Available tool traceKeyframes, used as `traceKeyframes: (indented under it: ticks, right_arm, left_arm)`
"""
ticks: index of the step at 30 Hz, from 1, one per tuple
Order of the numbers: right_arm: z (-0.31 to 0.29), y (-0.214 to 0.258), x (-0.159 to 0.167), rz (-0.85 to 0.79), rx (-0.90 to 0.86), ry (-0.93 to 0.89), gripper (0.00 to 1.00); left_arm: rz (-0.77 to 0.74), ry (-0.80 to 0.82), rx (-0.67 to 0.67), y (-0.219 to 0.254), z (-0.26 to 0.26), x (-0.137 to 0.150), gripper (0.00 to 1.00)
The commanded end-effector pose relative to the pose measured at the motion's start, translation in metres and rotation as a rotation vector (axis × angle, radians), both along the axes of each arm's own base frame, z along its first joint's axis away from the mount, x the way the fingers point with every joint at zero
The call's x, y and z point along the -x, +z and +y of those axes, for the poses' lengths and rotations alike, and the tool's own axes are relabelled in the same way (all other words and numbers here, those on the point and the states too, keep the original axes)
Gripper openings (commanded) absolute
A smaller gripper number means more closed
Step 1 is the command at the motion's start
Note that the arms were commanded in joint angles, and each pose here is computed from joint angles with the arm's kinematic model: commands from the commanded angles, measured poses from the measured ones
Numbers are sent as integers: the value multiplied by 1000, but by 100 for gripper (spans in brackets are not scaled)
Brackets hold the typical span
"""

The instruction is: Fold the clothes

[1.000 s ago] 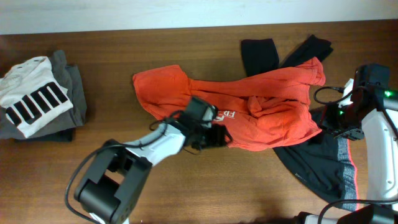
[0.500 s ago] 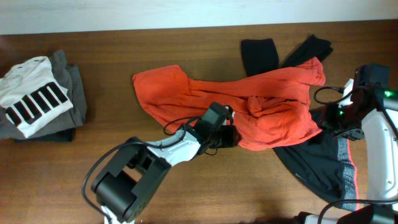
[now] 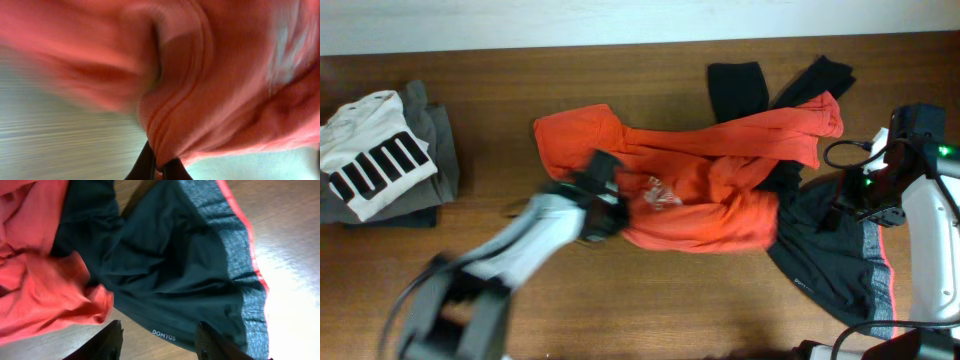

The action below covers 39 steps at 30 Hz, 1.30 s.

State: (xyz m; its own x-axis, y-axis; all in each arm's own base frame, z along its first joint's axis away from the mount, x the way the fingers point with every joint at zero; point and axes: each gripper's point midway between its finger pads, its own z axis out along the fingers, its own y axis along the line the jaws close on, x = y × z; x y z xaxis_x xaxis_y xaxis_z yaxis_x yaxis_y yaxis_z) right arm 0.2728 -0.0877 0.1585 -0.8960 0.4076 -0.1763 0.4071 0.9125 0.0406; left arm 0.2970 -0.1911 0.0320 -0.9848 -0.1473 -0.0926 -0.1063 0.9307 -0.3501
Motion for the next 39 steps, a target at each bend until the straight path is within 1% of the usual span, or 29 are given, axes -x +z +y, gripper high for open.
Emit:
traceKeyframes:
  ticks: [1,3,5,9,13,17,21,25,26,28,29,31,32,33,34,36,39]
  right_arm:
    - [18,3,-7,-41,-94,95,51]
    - [30,3,-10,-58,-150,155,51]
    - [38,2,-9,-56,-195,191,51]
    - [53,-8,-4,-12,-283,251,51]
    - [69,-28,-5,49,-332,303,52]
    - [100,-51,-8,115,-405,444,52]
    - [123,-87,-22,175,-418,522,52]
    - [138,-117,-40,167,-429,569,51]
    - [139,-124,-44,165,-424,574,51]
    - [137,-143,-54,160,-415,575,46]
    - [134,-151,-57,160,-401,573,45]
    - [117,-170,-63,190,-310,522,43]
    - [103,-178,-66,214,-237,459,41]
    - [80,-187,-68,245,-129,362,37]
    - [60,-190,-68,262,-38,271,36]
    - [22,-188,-70,266,98,110,36]
    - [-31,-174,-69,262,189,-61,37]
  left_arm:
    - [-220,98,-100,54,70,-38,0]
    - [-240,147,-102,64,89,-42,0]
    - [-227,179,-111,64,101,-41,0]
    - [-153,210,-195,53,122,-26,0]
    - [-88,203,-230,44,126,-13,0]
    - [-81,202,-232,43,127,-11,0]
    - [-84,203,-232,43,127,-12,0]
    - [-83,203,-231,43,127,-12,0]
    - [-83,202,-232,43,127,-12,0]
    - [-83,203,-231,43,127,-12,0]
    - [-83,203,-231,43,127,-12,0]
    - [-83,203,-231,43,127,-12,0]
    - [-83,203,-231,43,127,-12,0]
    - [-83,203,-231,43,127,-12,0]
    - [-83,203,-231,43,127,-12,0]
    - [-83,203,-231,43,127,-12,0]
    - [-83,202,-232,43,127,-12,0]
